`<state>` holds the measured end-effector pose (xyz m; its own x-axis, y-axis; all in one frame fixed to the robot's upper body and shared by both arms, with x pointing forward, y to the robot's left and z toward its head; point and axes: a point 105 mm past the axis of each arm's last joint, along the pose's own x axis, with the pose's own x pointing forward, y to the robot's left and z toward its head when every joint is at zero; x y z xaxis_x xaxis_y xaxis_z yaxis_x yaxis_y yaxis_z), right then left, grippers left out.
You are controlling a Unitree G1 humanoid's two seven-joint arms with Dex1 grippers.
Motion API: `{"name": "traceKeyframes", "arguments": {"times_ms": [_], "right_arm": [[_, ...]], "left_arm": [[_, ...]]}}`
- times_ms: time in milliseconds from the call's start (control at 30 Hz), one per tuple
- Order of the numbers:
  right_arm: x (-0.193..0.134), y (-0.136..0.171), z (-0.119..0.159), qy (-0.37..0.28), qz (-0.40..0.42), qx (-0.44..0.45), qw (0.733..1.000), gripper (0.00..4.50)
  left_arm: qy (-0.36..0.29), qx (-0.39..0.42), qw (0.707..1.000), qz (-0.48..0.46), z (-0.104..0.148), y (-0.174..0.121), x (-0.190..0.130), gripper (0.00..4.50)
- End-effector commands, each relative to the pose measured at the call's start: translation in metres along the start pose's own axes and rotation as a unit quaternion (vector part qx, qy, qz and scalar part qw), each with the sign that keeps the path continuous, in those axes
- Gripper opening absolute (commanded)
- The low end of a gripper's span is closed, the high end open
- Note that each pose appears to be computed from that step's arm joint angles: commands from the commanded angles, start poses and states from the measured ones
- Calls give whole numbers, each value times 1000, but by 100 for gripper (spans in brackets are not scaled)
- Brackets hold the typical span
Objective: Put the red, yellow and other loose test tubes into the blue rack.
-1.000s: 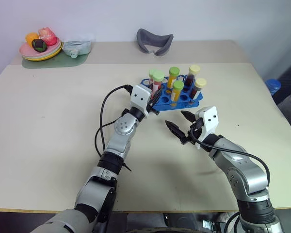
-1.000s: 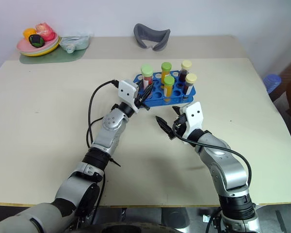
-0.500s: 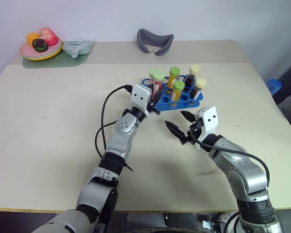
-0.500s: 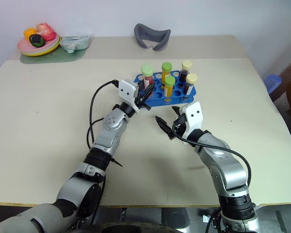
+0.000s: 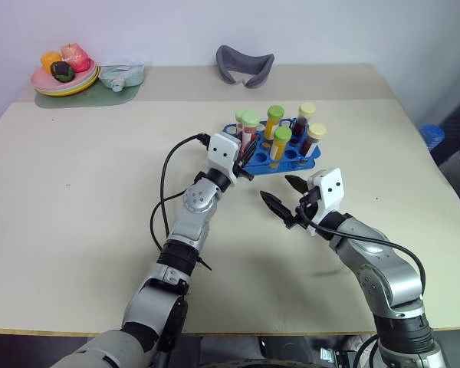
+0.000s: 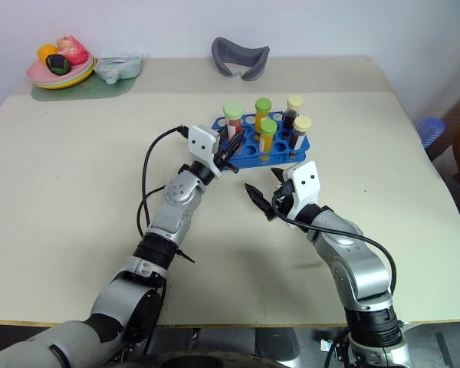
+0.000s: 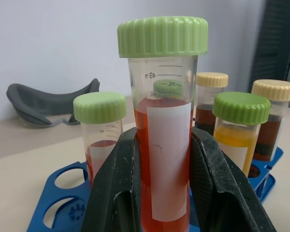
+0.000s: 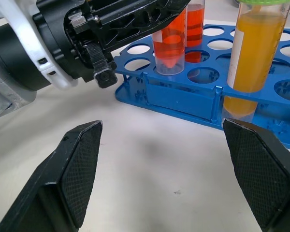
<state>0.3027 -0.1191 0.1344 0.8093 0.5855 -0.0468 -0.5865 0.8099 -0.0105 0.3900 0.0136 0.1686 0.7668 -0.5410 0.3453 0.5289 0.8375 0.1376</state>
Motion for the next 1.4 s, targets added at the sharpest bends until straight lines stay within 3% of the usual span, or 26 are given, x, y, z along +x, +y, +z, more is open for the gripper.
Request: {"name": "traceKeyframes", "arguments": {"times_ms": [33,1267,1400], "right_arm": [[1,5,15,-27,8,-12,1000,407],[0,7,13,-24,11,-11,1000,407],[1,7,13,-25,13,-11,1000,407]], "left_arm": [[-3,7,1000,7,2,3,0,73],[-4,-21,1000,-18,2,-10,2,73],[-11,-27,999,-16,5,-6,0,274]]}}
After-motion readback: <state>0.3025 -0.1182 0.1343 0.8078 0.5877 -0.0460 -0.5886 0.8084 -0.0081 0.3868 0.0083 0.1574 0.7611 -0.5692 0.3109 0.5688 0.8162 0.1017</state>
